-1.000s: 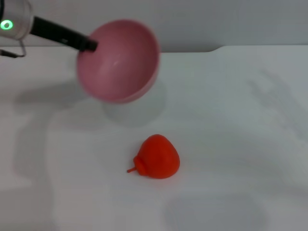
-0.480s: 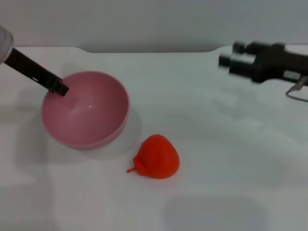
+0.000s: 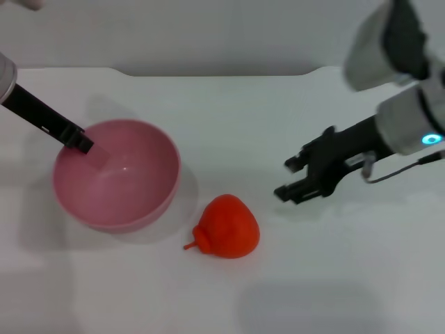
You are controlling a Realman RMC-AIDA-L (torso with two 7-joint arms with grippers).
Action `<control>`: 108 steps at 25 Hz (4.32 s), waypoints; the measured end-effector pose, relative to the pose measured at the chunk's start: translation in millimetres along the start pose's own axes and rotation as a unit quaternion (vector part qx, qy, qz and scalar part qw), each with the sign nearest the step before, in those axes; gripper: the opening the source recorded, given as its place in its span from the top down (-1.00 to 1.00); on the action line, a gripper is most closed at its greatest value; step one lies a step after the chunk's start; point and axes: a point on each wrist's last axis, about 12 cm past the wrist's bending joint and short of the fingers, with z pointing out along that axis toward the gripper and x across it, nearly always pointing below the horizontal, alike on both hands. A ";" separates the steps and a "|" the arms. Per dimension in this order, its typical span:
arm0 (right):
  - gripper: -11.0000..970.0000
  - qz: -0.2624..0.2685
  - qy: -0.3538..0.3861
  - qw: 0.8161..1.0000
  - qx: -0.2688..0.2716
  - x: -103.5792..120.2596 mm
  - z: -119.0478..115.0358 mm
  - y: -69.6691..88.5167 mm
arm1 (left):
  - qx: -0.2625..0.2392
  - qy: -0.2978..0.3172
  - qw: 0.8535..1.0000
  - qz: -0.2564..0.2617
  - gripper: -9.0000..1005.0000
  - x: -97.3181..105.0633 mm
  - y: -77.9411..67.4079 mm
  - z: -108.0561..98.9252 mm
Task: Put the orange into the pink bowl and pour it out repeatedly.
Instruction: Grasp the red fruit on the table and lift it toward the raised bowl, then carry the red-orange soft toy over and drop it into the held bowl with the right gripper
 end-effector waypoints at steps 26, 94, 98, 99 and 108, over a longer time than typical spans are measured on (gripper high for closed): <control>-0.01 -0.073 0.015 0.996 -0.038 -19.0 61.5 23.0 | 0.008 0.010 1.000 -0.006 0.90 9.3 -4.8 13.0; 0.59 -0.167 -0.163 0.971 0.060 -106.6 9.0 64.6 | 0.015 0.008 0.999 0.036 0.90 -5.9 -27.2 30.4; 0.54 -0.150 -0.185 0.968 0.077 -102.9 4.3 60.0 | 0.014 0.007 0.999 0.035 0.90 -5.3 -26.6 31.1; 0.46 -0.140 -0.199 0.966 0.092 -100.3 1.7 56.7 | 0.014 0.007 0.999 0.035 0.90 -5.3 -26.6 31.1; -0.06 -0.003 -0.295 0.931 0.217 -51.4 -17.1 7.2 | -0.001 -0.076 0.994 0.077 0.90 -32.0 -42.1 32.3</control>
